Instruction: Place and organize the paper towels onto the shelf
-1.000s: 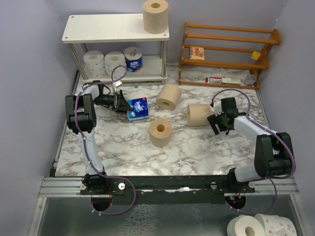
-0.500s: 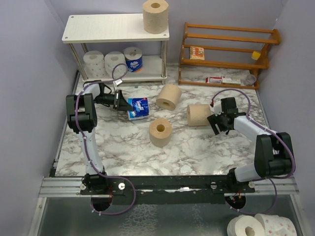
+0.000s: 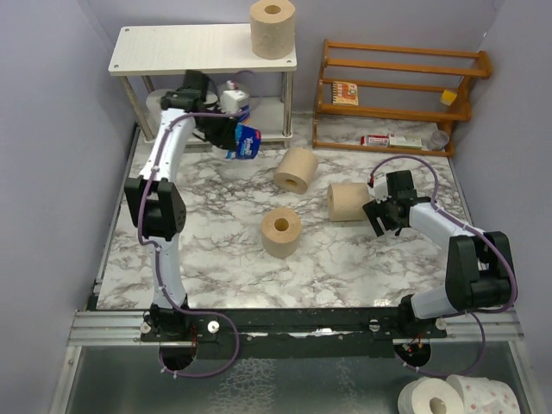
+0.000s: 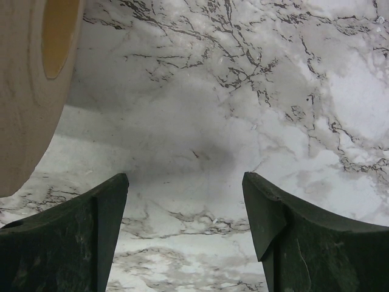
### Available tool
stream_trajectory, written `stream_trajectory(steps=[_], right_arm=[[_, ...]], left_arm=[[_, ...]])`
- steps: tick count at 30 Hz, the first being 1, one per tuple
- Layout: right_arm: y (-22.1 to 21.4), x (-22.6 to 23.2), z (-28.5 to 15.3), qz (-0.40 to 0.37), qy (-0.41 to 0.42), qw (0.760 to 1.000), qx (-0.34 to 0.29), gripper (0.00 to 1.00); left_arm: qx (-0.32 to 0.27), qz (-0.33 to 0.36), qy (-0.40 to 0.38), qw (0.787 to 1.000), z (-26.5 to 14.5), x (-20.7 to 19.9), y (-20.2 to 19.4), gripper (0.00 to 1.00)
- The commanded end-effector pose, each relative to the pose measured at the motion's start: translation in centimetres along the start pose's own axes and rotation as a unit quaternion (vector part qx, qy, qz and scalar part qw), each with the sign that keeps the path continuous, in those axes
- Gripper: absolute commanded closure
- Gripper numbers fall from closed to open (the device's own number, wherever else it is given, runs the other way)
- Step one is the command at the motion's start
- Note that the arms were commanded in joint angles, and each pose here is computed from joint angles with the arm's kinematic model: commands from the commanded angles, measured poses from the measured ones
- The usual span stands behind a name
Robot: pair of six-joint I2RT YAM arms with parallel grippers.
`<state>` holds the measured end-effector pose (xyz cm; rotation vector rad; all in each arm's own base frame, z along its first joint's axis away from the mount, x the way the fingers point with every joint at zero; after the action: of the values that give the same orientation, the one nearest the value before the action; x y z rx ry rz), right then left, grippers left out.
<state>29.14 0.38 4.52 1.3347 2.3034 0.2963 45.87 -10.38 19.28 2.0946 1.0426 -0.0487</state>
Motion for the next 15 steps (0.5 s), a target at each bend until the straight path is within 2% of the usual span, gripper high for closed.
stream_trajectory(steps=[1, 8, 15], right_arm=[[-0.6, 0.7, 0.4, -0.010, 0.016, 1.000, 0.016, 0.23], [-0.3, 0.5, 0.0, -0.009, 0.009, 1.000, 0.007, 0.23], [0.0, 0.2, -0.4, -0.008, 0.003, 1.000, -0.002, 0.23]], left_arm=[[0.051, 0.190, 0.215, 0.957, -0.8, -3.2, 5.2, 1.00], [0.017, 0.303, 0.325, 0.896, 1.1, -2.8, 10.5, 1.00], [0.042, 0.369, 0.475, 0.798, 1.2, 0.2, 13.4, 1.00]])
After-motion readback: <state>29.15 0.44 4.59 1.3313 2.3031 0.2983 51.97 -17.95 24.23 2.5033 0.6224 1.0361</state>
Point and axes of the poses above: each gripper's point midway between its finger pads, its own z axis out along the fingers, its own x axis along the line the jaws close on, y = z × x, the point moved 2 cm from there along -z, back along the fingers, and after that the axes turned 4 degrees about -z, right-handed, at the moved point
